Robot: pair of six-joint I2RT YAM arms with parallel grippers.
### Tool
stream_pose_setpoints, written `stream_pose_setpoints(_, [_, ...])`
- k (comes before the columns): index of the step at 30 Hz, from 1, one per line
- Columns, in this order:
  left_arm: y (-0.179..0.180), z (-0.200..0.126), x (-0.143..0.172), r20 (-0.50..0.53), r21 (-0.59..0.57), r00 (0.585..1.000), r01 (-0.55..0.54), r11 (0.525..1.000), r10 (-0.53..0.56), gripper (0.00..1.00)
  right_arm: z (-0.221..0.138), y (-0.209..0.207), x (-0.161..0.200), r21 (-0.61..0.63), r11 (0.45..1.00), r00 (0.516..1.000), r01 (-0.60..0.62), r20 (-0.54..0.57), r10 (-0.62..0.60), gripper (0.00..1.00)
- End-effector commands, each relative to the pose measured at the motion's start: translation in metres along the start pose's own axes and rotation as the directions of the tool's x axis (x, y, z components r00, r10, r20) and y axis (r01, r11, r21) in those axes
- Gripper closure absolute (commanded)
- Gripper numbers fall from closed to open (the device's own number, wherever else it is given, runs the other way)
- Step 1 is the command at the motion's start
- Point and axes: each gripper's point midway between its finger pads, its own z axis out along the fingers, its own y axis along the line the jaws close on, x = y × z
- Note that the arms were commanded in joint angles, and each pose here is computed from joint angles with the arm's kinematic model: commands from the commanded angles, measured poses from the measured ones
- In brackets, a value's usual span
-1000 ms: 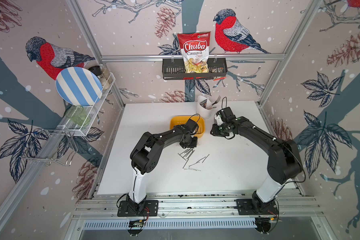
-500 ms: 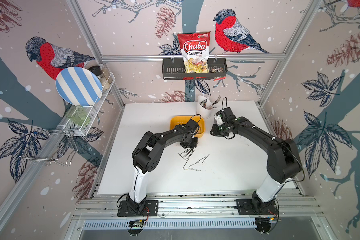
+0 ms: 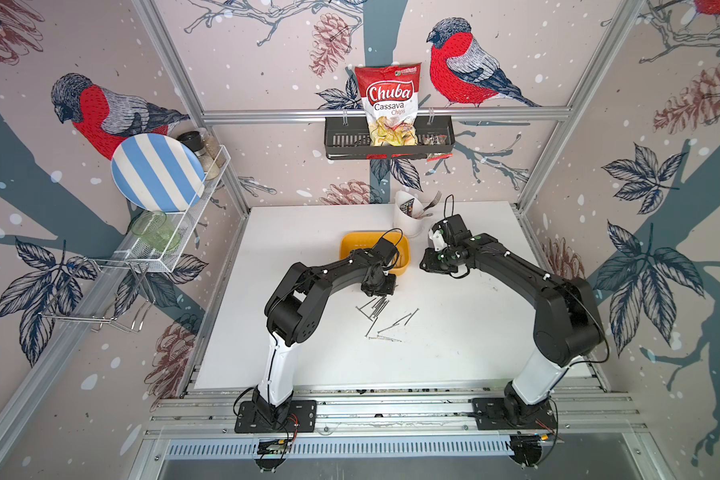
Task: Put the nails on the desktop into the storage box
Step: Pick up the nail from the center of the board.
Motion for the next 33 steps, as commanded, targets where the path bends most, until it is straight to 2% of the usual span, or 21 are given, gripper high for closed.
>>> stream_pose_setpoints(1, [0.005, -0.001, 0.009, -0.033, -0.027, 0.999, -0.011, 1.000, 0.010, 0.94, -0.001, 0.004, -0.003, -0.016, 1.000, 1.000, 0.006, 0.012, -0.006, 0.66])
stream_pose_setpoints(11, [0.002, -0.019, 0.000, 0.011, -0.030, 1.000, -0.021, 0.999, 0.021, 1.00, 0.002, 0.007, -0.003, -0.025, 1.000, 1.000, 0.005, 0.007, -0.005, 0.65])
stream_pose_setpoints(21, [-0.005, -0.046, -0.005, 0.055, -0.014, 0.998, -0.022, 1.000, 0.022, 1.00, 0.009, 0.013, -0.002, -0.040, 0.999, 1.000, 0.010, -0.007, -0.011, 0.65])
stream_pose_setpoints(26, [-0.007, -0.071, -0.006, 0.091, -0.004, 0.996, -0.027, 1.000, 0.027, 1.00, 0.013, 0.014, -0.002, -0.045, 0.999, 1.000, 0.012, -0.013, -0.013, 0.65])
stream_pose_setpoints(33, [-0.012, -0.114, -0.052, 0.223, 0.016, 0.975, -0.021, 1.000, 0.017, 1.00, 0.012, 0.015, -0.003, -0.048, 0.999, 1.000, 0.011, -0.011, -0.012, 0.65])
